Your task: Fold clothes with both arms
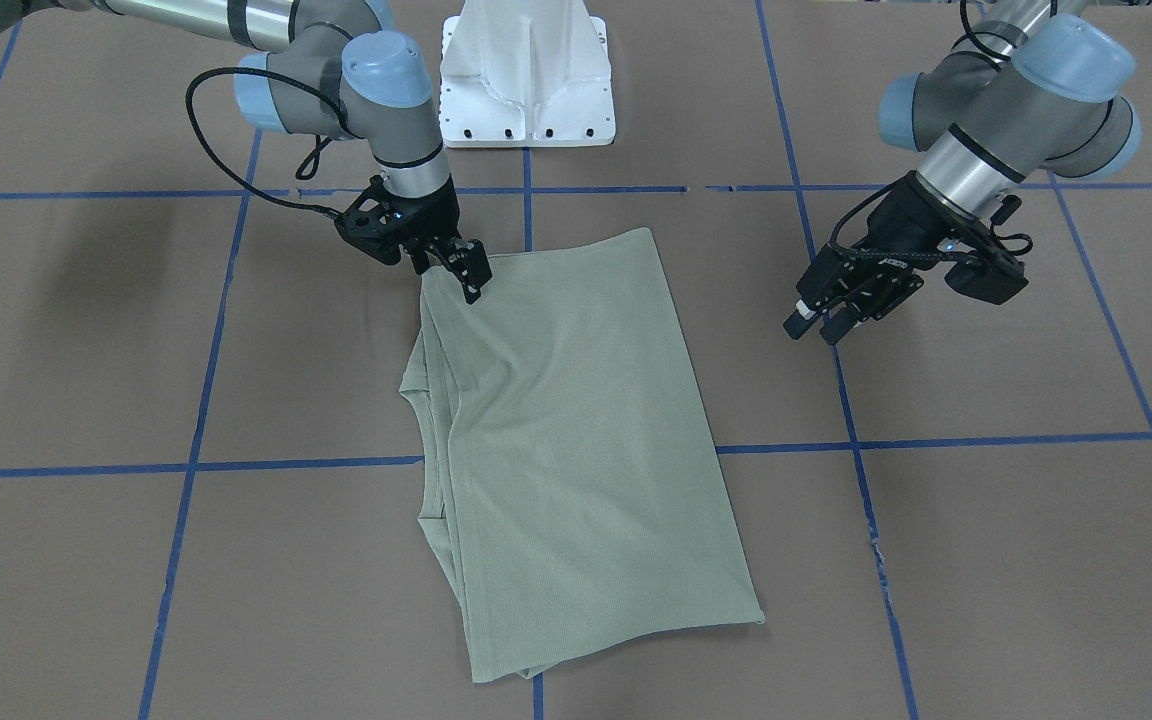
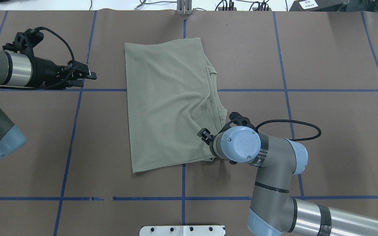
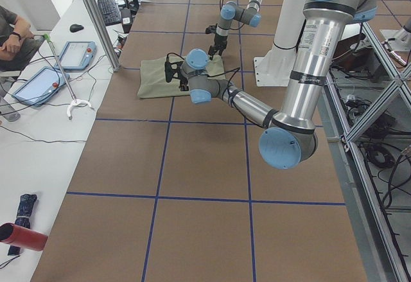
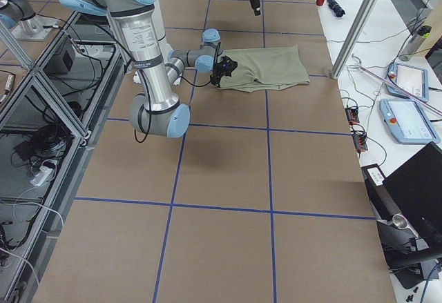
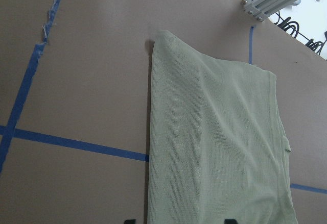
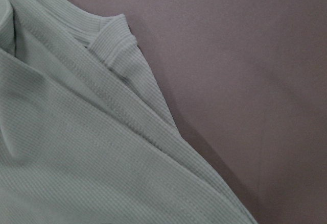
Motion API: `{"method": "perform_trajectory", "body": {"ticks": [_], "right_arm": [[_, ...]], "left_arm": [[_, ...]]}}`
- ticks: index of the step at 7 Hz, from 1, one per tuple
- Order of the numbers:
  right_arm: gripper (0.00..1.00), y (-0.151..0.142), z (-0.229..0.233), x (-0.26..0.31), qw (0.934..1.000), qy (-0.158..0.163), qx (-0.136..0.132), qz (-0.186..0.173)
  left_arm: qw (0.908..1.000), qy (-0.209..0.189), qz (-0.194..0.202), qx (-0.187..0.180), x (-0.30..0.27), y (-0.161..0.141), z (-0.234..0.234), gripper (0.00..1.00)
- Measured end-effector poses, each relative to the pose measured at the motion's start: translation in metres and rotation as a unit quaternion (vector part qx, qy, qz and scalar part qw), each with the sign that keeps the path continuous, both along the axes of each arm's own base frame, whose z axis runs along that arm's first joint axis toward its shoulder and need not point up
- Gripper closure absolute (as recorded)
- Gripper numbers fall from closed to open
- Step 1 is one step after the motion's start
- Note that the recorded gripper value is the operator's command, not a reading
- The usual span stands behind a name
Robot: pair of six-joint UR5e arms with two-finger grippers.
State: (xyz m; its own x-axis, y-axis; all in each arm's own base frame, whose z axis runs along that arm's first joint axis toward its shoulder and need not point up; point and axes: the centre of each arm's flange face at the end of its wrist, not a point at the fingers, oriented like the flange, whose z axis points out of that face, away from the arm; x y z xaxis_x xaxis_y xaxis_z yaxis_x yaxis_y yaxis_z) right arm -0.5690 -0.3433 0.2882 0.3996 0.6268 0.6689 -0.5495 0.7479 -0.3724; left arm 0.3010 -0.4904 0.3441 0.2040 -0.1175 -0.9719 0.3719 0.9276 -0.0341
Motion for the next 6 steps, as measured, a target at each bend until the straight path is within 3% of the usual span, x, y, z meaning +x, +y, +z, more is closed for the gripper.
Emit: {"method": "perform_trajectory", "body": {"ticks": [1,4,5,6], "right_arm": [[0.23,0.0001,0.0006,-0.0009,1.0000,0.001,0.000,0.000],[0.90,0.0000,0.0012,-0.0023,1.0000,0.002,-0.002,0.000],[1.00,-0.0002,0.0010,-0.0028,1.0000,0.002,-0.002,0.001],[1.00,-0.0003,0.0012,-0.0035,1.0000,0.002,-0.002,0.000]], "left_arm": [[1.0000,0.000,0.000,0.000,0.0000,0.0000,0.0000,0.35],[1.0000,0.000,0.000,0.000,-0.0001,0.0001,0.0004,0.35],[1.0000,0.000,0.000,0.000,-0.0002,0.0002,0.0006,0.35],[1.0000,0.000,0.000,0.000,-0.0003,0.0001,0.0008,0.35]]}}
